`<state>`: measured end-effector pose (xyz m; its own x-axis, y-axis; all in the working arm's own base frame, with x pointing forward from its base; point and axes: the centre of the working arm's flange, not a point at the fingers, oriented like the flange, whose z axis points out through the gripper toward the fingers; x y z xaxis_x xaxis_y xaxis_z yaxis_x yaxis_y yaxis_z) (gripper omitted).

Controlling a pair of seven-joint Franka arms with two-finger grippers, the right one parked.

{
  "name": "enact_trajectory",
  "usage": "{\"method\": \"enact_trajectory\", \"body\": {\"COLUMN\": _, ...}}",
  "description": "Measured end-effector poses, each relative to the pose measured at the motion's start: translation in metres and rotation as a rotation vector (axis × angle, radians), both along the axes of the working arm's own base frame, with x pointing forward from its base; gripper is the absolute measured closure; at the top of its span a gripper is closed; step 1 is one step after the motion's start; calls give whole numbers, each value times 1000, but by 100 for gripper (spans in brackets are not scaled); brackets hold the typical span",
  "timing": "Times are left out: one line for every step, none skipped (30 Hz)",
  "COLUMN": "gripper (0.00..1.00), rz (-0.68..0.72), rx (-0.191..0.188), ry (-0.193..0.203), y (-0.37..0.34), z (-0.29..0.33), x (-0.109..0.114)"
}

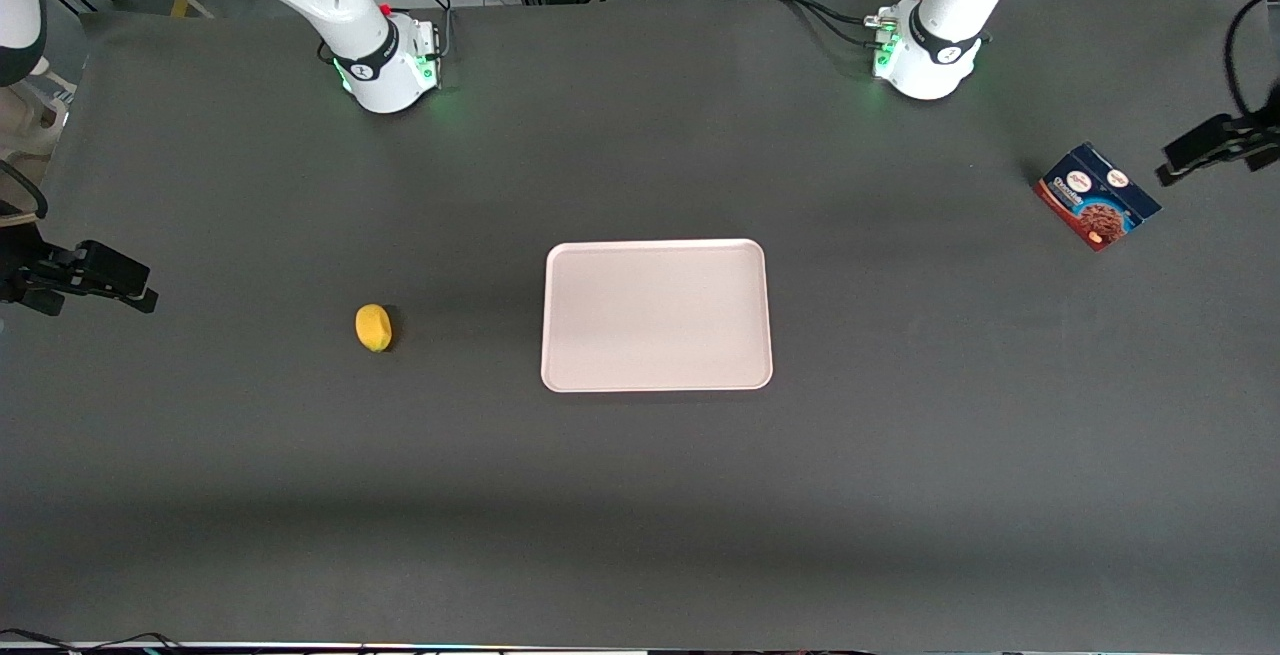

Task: Place cookie box on tray

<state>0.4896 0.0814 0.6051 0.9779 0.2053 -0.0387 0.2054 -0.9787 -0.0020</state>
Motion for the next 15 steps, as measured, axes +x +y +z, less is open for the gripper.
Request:
{"method": "enact_trajectory", "body": {"gripper": 0, "rz": 27, "rx": -5, "ry": 4, "y": 12, "z": -2, "x": -4}}
{"method": "enact_trajectory", "body": {"gripper": 0, "rz": 55, "rx": -10, "ry": 9, "y": 24, "z": -5, "x": -8}}
{"method": "enact_trajectory", "body": {"gripper": 0, "rz": 83, "rx": -16, "ry": 13, "y": 35, "z": -7, "x": -13}}
{"method": "enact_trajectory", "body": {"gripper": 0, "rz": 109, "rx": -22, "ry": 18, "y": 45, "z": -10, "x": -17}}
{"method": "enact_trajectory", "body": {"gripper": 0, "rz": 135, "rx": -27, "ry": 22, "y": 52, "z": -12, "x": -22}}
{"method": "enact_trajectory", "body": {"gripper": 0, "rz": 160, "rx": -31, "ry": 27, "y": 58, "z": -15, "x": -26}}
{"method": "enact_trajectory", "body": {"gripper": 0, "rz": 186, "rx": -34, "ry": 32, "y": 61, "z": -17, "x": -30}}
{"method": "enact_trajectory", "body": {"gripper": 0, "rz": 212, "rx": -36, "ry": 38, "y": 64, "z": -20, "x": -33}}
{"method": "enact_trajectory", "body": {"gripper": 0, "rz": 236, "rx": -39, "ry": 44, "y": 65, "z": -22, "x": -36}}
{"method": "enact_trajectory", "body": {"gripper": 0, "rz": 255, "rx": -40, "ry": 50, "y": 66, "z": -25, "x": -39}}
{"method": "enact_trajectory", "body": {"gripper": 0, "rz": 271, "rx": -42, "ry": 57, "y": 66, "z": -28, "x": -41}}
{"method": "enact_trajectory", "body": {"gripper": 0, "rz": 283, "rx": -43, "ry": 65, "y": 66, "z": -32, "x": -43}}
{"method": "enact_trajectory", "body": {"gripper": 0, "rz": 291, "rx": -43, "ry": 74, "y": 66, "z": -36, "x": -45}}
{"method": "enact_trajectory", "body": {"gripper": 0, "rz": 297, "rx": -43, "ry": 81, "y": 66, "z": -40, "x": -46}}
{"method": "enact_trajectory", "body": {"gripper": 0, "rz": 302, "rx": -40, "ry": 89, "y": 65, "z": -44, "x": -47}}
